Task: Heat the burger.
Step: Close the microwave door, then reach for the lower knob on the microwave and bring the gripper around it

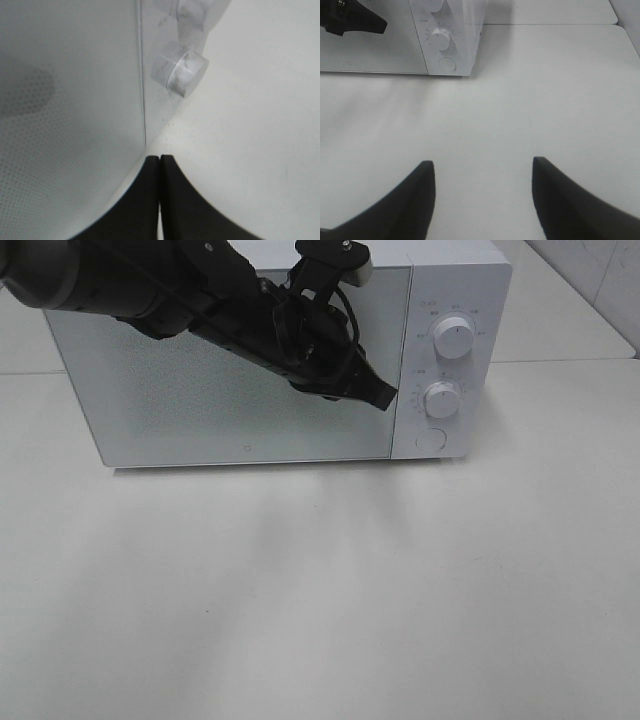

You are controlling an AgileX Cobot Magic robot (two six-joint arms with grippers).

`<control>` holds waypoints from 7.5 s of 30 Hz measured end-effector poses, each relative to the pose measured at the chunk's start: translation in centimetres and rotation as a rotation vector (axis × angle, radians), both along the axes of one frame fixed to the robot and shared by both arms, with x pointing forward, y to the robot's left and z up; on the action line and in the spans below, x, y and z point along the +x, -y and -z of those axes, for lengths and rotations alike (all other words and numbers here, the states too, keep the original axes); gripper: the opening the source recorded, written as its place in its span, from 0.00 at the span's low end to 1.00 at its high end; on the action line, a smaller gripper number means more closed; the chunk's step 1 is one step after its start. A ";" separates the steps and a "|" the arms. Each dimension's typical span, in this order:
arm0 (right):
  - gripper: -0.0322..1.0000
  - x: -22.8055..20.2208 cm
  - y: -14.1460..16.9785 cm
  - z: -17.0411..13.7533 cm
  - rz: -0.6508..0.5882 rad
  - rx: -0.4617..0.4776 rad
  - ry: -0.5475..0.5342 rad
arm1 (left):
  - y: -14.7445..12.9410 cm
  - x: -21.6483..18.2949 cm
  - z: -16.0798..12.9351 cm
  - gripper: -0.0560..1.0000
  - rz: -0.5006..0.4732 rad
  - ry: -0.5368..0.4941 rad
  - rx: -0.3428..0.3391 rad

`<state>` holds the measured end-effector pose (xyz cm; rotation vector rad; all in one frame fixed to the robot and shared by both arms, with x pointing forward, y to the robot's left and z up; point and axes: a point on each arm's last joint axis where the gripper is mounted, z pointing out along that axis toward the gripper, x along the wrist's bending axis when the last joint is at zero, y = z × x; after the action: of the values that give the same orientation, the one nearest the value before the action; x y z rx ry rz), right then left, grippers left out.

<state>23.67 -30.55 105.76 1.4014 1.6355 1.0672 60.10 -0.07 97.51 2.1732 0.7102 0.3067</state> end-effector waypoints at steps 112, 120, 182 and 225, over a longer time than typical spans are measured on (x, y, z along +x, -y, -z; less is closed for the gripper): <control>0.56 0.0 0.0 0.0 0.000 0.000 0.000 | -29.6 -36.8 -7.9 0.05 -0.840 0.220 -0.104; 0.56 0.0 0.0 0.0 0.000 0.000 0.000 | -29.6 -36.8 -7.9 0.05 -0.841 0.224 -0.105; 0.56 26.5 -7.1 8.5 -0.122 0.068 0.169 | -29.6 -36.8 -7.9 0.05 -0.841 0.224 -0.105; 0.56 30.1 -13.2 16.4 -0.068 -0.054 0.199 | -29.6 -36.8 -7.9 0.05 -0.841 0.224 -0.105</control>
<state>53.74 -17.31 89.40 1.1729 1.5644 1.1535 23.28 29.56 105.39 1.6042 1.4417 0.8990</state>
